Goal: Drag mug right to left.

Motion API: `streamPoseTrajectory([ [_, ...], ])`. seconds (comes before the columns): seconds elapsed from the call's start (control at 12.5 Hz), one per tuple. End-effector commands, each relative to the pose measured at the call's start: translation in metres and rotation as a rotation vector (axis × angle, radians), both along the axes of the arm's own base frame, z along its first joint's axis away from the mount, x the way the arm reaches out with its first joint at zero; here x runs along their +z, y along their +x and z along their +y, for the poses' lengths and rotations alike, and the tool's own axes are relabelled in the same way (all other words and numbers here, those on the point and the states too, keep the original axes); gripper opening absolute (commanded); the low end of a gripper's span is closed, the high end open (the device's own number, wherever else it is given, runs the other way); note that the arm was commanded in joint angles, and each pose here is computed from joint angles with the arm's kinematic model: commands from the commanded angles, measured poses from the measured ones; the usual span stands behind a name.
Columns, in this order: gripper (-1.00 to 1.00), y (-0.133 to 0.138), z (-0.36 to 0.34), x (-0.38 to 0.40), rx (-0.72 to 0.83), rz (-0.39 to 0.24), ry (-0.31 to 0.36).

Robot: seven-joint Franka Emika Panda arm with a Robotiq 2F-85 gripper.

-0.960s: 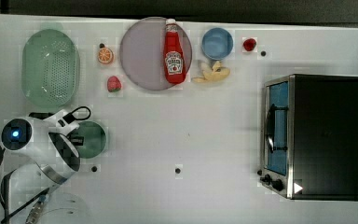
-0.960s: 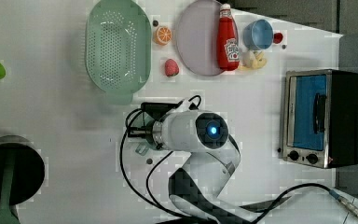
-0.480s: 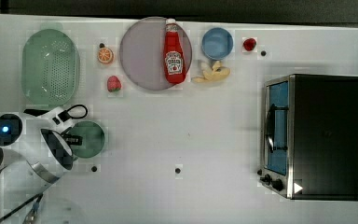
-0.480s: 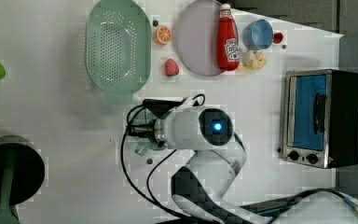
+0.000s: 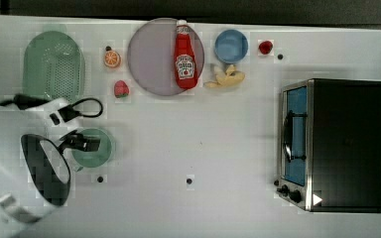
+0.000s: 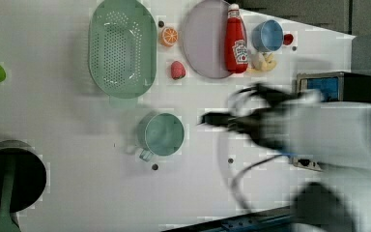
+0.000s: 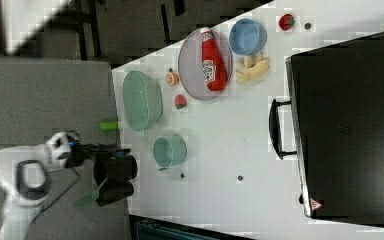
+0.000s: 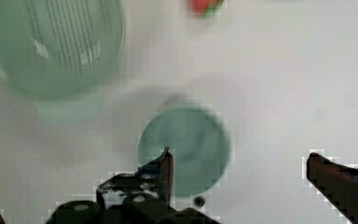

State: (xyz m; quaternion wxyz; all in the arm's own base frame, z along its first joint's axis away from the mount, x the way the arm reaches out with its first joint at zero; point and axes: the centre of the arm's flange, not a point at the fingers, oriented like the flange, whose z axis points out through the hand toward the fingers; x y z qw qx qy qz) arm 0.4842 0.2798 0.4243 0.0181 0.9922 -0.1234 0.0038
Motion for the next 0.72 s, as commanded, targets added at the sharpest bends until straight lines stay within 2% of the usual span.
streamPoseTrajectory([
  [0.08, 1.00, 0.037, -0.147, 0.073, -0.340, -0.043, 0.008],
  [0.24, 1.00, 0.033, -0.213, 0.103, -0.458, -0.047, 0.018],
  [0.4, 1.00, 0.025, -0.273, 0.112, -0.567, -0.010, 0.022],
  [0.72, 1.00, 0.024, -0.324, 0.110, -0.657, -0.003, 0.029],
])
